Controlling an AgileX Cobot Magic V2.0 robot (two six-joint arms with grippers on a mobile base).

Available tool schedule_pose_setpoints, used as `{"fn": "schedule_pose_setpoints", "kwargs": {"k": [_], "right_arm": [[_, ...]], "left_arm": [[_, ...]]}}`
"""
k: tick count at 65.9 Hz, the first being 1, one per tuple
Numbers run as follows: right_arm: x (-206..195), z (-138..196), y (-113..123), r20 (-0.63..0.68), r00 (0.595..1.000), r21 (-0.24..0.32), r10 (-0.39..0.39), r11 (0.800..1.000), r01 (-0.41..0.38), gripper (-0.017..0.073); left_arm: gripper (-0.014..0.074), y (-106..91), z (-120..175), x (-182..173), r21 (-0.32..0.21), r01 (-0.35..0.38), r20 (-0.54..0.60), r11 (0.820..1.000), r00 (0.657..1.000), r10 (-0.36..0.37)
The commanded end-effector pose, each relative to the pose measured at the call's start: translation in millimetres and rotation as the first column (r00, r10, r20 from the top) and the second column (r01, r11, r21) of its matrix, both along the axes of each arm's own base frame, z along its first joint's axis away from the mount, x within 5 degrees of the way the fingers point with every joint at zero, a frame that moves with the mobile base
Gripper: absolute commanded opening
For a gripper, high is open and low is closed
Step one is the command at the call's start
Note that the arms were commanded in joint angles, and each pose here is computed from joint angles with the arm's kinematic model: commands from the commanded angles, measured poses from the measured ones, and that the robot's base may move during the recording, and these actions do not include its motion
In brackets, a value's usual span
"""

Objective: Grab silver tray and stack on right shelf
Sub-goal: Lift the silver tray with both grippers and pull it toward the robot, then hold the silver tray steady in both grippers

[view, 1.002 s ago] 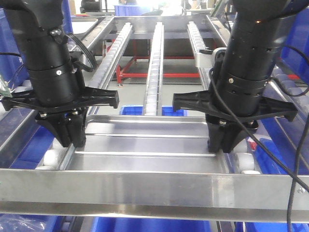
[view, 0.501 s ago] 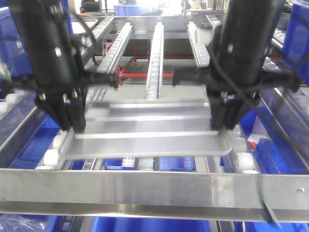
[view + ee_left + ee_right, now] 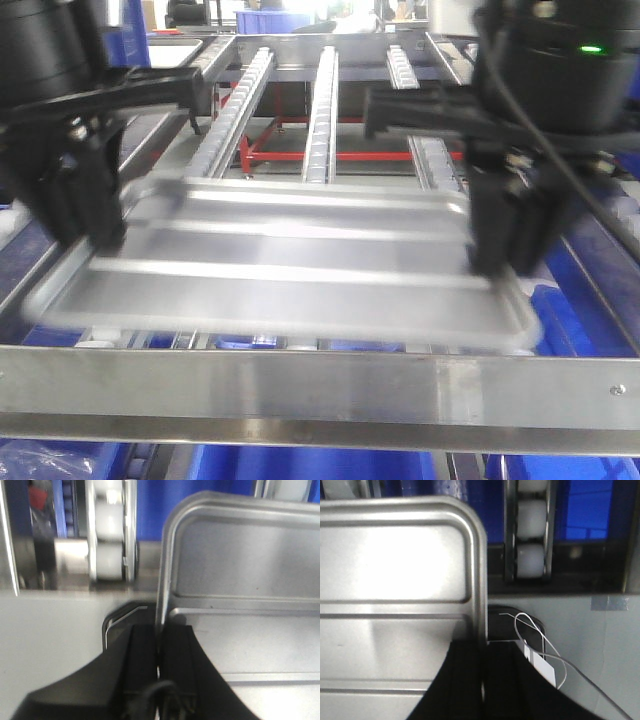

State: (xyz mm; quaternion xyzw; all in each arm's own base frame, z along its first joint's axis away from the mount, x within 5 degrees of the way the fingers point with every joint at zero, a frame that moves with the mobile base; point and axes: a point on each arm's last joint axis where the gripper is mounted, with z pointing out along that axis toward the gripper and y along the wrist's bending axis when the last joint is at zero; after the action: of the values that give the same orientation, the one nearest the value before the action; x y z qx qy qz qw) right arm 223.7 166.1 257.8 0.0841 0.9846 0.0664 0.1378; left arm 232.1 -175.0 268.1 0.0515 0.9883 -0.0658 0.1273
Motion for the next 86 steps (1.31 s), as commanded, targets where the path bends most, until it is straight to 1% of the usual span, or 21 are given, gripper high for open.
{"fn": "schedule_pose_setpoints", "kwargs": {"k": [1, 5, 7, 12, 14, 21, 24, 27, 36, 46, 48, 55, 61, 66, 78, 86], "right_arm": [[-19.4, 17.2, -1.0, 0.043, 0.999, 0.040, -0.008, 0.999, 0.006, 0.0072], [-31.1, 14.9, -0.2, 0.025, 1.000, 0.040, -0.013, 0.999, 0.012, 0.0072], [-36.5, 13.5, 0.2, 0.019, 1.000, 0.042, -0.015, 0.999, 0.014, 0.0072], [-50.3, 9.9, 1.2, 0.007, 1.000, 0.046, -0.010, 0.999, 0.010, 0.0072], [-55.7, 8.7, 1.6, 0.005, 1.000, 0.046, -0.008, 0.999, 0.007, 0.0072], [-75.5, 7.5, 3.3, -0.005, 1.000, 0.053, 0.007, 0.999, -0.006, 0.0072], [-84.7, 7.2, 3.4, -0.010, 1.000, 0.049, 0.010, 0.999, -0.010, 0.0072], [-91.6, 8.6, 1.6, -0.003, 1.000, 0.050, -0.006, 0.999, 0.006, 0.0072], [-108.1, 13.0, -1.3, 0.017, 1.000, 0.036, -0.017, 0.999, 0.016, 0.0072], [-118.6, 16.2, 2.6, 0.031, 1.000, 0.050, 0.001, 0.999, -0.003, 0.0072], [-119.7, 16.1, 3.7, 0.035, 0.999, 0.051, 0.008, 0.999, -0.010, 0.0072], [-120.0, 16.5, 4.3, 0.036, 0.999, 0.055, 0.006, 0.998, -0.008, 0.0072], [-120.0, 16.5, 4.2, 0.036, 0.999, 0.055, 0.006, 0.998, -0.008, 0.0072], [-120.0, 16.5, 4.2, 0.036, 0.999, 0.055, 0.006, 0.998, -0.008, 0.0072], [-119.6, 16.6, 4.1, 0.042, 0.999, 0.052, 0.007, 0.999, -0.010, 0.0072], [-119.4, 16.7, 4.2, 0.044, 0.999, 0.053, 0.008, 0.999, -0.010, 0.0072]], "left_arm": [[-0.0090, -2.7, 22.3, -20.8, -0.052, -0.016, 0.059, 0.998, 0.998, 0.019], [-0.0090, -6.1, 22.6, -31.7, -0.028, -0.014, 0.053, 1.000, 0.998, 0.015], [-0.0090, -6.7, 23.5, -36.8, -0.002, -0.012, 0.055, 1.000, 0.998, 0.012], [-0.0091, -11.4, 26.3, -48.9, 0.028, -0.011, 0.061, 1.000, 0.998, 0.009], [-0.0091, -13.5, 27.3, -52.6, 0.024, -0.013, 0.060, 1.000, 0.998, 0.011], [-0.0091, -24.2, 29.7, -72.1, -0.004, 0.014, 0.055, 1.000, 0.998, -0.014], [-0.0091, -26.8, 28.1, -80.2, -0.003, 0.022, 0.046, 1.000, 0.999, -0.022], [-0.0091, -28.7, 24.9, -89.0, -0.003, 0.030, 0.035, 1.000, 0.999, -0.029], [-0.0091, -27.0, 15.4, -108.9, -0.003, 0.025, -0.002, 1.000, 1.000, -0.025], [-0.0091, -26.1, 16.0, -126.0, -0.028, 0.042, -0.023, 0.999, 0.999, -0.042], [-0.0091, -26.0, 16.7, -130.2, -0.032, 0.054, -0.022, 0.998, 0.998, -0.055], [-0.0091, -22.6, 21.5, -134.2, -0.038, 0.054, -0.009, 0.998, 0.998, -0.055], [-0.0091, -18.6, 23.9, -134.0, -0.023, 0.055, 0.006, 0.998, 0.998, -0.055], [-0.0091, -17.7, 24.7, -133.4, -0.020, 0.058, 0.017, 0.998, 0.998, -0.057], [-0.0091, -17.9, 24.5, -134.3, -0.024, 0.055, 0.007, 0.998, 0.998, -0.055], [-0.0091, -16.2, 24.1, -134.7, -0.005, 0.054, 0.001, 0.999, 0.999, -0.054]]}}
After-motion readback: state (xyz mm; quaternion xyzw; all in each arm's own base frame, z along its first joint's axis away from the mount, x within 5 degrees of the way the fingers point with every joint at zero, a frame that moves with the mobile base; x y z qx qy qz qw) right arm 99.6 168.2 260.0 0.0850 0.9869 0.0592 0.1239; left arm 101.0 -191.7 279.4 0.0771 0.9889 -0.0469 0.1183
